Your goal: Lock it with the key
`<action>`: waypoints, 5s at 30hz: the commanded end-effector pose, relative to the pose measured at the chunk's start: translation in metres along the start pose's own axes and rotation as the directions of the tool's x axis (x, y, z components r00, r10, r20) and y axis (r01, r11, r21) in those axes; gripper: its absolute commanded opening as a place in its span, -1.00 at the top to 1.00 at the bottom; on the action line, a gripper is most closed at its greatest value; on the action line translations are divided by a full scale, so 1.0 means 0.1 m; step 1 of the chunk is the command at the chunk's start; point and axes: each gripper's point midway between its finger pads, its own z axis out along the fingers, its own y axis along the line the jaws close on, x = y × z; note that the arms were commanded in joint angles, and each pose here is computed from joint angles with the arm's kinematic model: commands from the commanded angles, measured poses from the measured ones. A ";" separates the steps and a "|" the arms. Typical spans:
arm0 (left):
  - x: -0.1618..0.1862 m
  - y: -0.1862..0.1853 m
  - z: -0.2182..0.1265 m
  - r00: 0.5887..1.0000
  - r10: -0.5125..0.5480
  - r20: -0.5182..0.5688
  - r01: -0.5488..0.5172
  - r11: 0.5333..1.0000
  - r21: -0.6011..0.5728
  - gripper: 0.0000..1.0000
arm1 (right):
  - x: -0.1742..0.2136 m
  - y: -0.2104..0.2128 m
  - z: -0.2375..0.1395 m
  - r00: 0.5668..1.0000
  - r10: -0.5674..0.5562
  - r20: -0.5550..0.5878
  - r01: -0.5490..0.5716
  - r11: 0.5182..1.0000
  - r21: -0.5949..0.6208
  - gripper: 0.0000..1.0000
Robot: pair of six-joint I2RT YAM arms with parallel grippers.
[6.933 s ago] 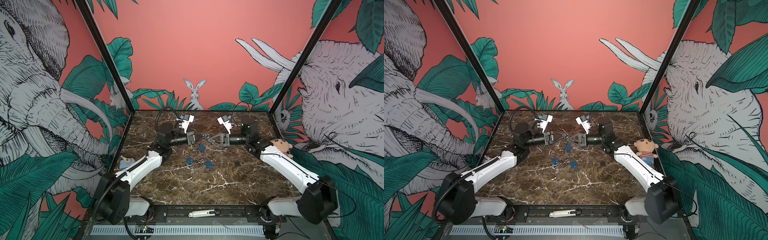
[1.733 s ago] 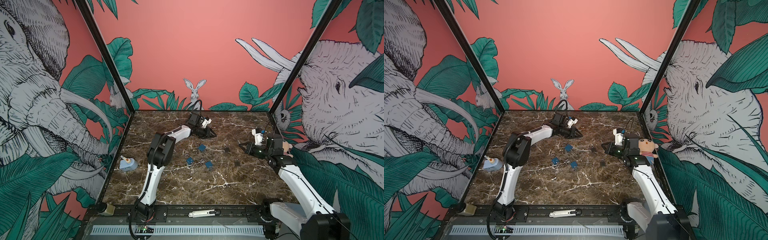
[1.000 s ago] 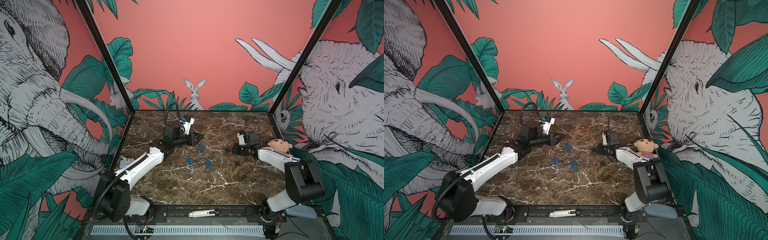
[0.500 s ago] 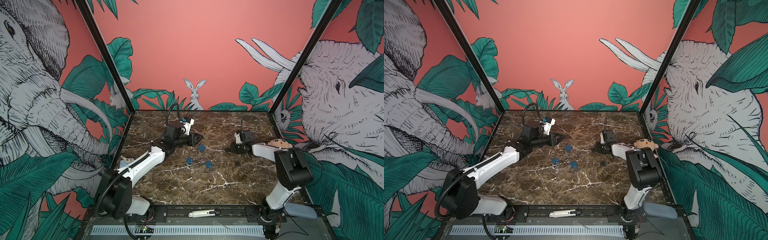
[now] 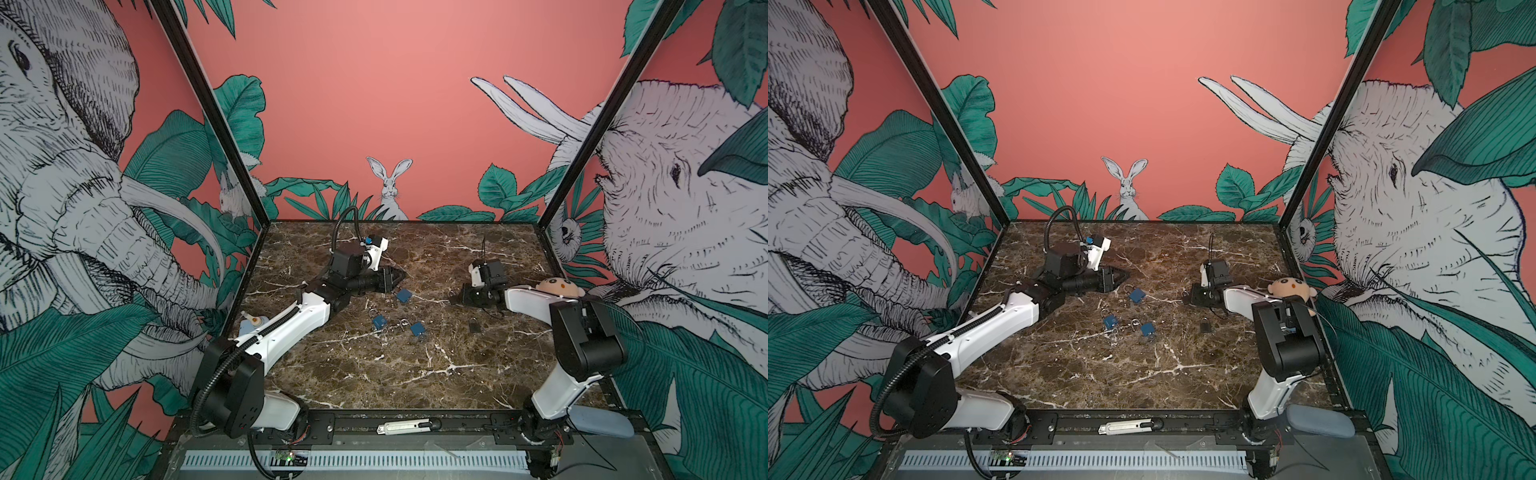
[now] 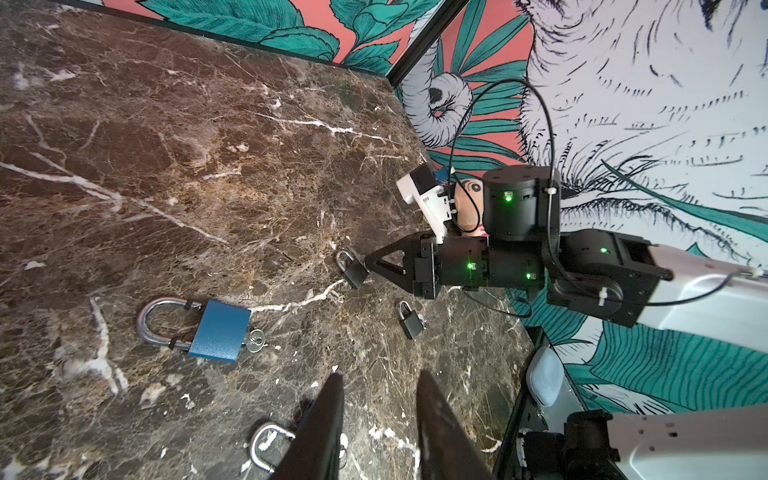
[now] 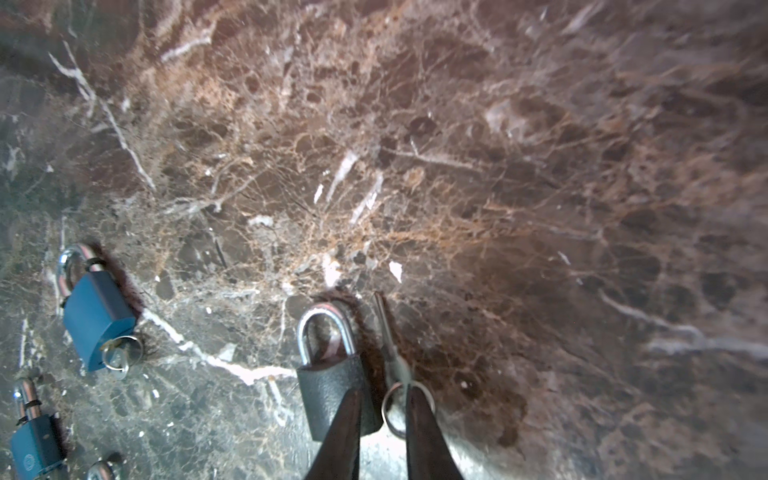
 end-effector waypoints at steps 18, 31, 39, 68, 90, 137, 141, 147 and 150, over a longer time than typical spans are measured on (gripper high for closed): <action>0.11 0.51 -0.29 0.998 -0.030 0.049 0.042 0.965 -0.258 0.36 | 0.34 0.79 -0.90 0.947 -0.301 0.112 0.307 0.951 -0.043 0.42; 0.09 0.69 -0.42 0.997 -0.062 0.051 0.075 0.943 -0.324 0.36 | 0.77 1.25 -0.61 0.876 -0.482 0.005 0.482 0.876 -0.031 0.31; 0.13 0.79 -0.55 0.992 -0.070 0.108 0.106 0.921 -0.374 0.32 | 1.00 1.51 -0.36 0.808 -0.584 -0.076 0.582 0.812 -0.056 0.18; 0.15 0.94 -0.87 0.983 -0.074 0.168 0.137 0.903 -0.406 0.26 | 1.28 1.49 0.12 0.767 -0.606 -0.211 0.624 0.781 0.026 0.08; 0.17 0.96 -0.87 0.980 -0.083 0.180 0.149 0.907 -0.394 0.25 | 1.39 1.34 0.25 0.746 -0.602 -0.284 0.642 0.763 0.071 0.68; 0.47 0.13 -0.10 0.986 -0.157 -0.057 0.163 0.980 0.115 0.31 | 0.45 1.92 -0.94 0.825 -0.561 0.073 0.566 0.820 -0.087 0.90; 0.45 0.12 -0.06 0.984 -0.173 -0.049 0.178 0.976 0.127 0.31 | 0.43 1.95 -1.00 0.826 -0.557 0.086 0.563 0.821 -0.096 0.90; 0.46 0.14 -0.02 0.983 -0.179 -0.045 0.184 0.975 0.126 0.31 | 0.43 2.00 -1.04 0.831 -0.547 0.100 0.556 0.822 -0.127 0.91; 0.44 0.12 -0.01 0.984 -0.172 -0.041 0.176 0.976 0.130 0.31 | 0.43 2.02 -1.05 0.836 -0.540 0.103 0.549 0.824 -0.138 0.92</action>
